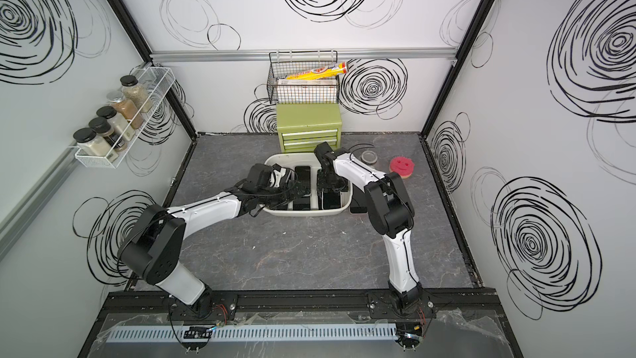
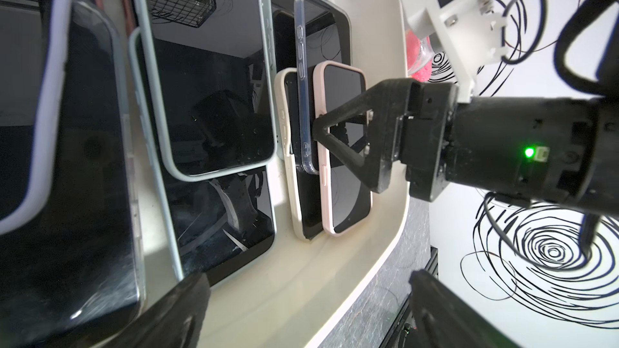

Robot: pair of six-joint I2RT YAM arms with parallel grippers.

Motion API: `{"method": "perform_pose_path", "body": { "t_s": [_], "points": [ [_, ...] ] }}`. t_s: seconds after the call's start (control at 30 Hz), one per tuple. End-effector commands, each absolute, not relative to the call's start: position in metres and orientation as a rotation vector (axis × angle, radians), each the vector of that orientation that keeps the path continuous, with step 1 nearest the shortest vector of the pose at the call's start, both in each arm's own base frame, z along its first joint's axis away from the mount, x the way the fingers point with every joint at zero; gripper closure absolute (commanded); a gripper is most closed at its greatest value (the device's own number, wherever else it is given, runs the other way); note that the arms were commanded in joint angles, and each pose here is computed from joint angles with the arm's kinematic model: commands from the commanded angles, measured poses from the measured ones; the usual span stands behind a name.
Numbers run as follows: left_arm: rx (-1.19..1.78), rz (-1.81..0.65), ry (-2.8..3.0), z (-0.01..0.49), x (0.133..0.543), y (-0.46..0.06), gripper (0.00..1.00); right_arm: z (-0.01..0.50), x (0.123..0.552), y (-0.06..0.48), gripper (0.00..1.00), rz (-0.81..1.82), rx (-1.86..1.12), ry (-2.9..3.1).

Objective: Take the phone out of the storage box
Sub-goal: Pick up the phone from the storage box.

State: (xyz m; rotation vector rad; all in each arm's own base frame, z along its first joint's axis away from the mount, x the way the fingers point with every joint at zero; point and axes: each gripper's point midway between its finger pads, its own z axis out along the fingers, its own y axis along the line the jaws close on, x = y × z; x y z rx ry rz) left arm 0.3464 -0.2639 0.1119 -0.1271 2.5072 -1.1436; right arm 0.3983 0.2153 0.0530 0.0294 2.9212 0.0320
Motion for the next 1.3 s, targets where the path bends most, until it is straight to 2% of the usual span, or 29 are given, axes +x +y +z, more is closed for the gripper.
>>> {"method": "perform_pose_path", "body": {
  "t_s": [0.0,0.1,0.3,0.47,0.77,1.0,1.13,1.27],
  "points": [
    [-0.099,-1.153,2.485,0.119,0.345,-0.262,0.01,0.051,0.394,0.207,0.56,-0.011,0.038,2.945],
    [-0.074,-1.187,2.464,0.125,0.345,-0.266,0.01,0.065,0.400,0.210,0.63,0.015,0.040,2.909],
    [0.038,-1.334,2.349,0.149,0.343,-0.287,0.01,0.111,0.415,0.222,0.69,0.118,0.012,2.845],
    [0.130,-1.400,2.281,0.165,0.342,-0.311,0.01,0.131,0.411,0.231,0.70,0.195,-0.028,2.853],
    [0.072,-1.376,2.287,0.147,0.372,-0.333,0.02,0.148,0.393,0.245,0.71,0.365,-0.063,2.879],
    [0.065,-1.357,2.286,0.140,0.390,-0.348,0.14,0.158,0.388,0.252,0.72,0.439,-0.071,2.881],
    [0.068,-1.353,2.256,0.147,0.402,-0.353,0.35,0.159,0.383,0.258,0.74,0.507,-0.078,2.889],
    [0.063,-1.354,2.231,0.154,0.407,-0.355,0.42,0.156,0.377,0.264,0.74,0.568,-0.087,2.906]
  ]
}}
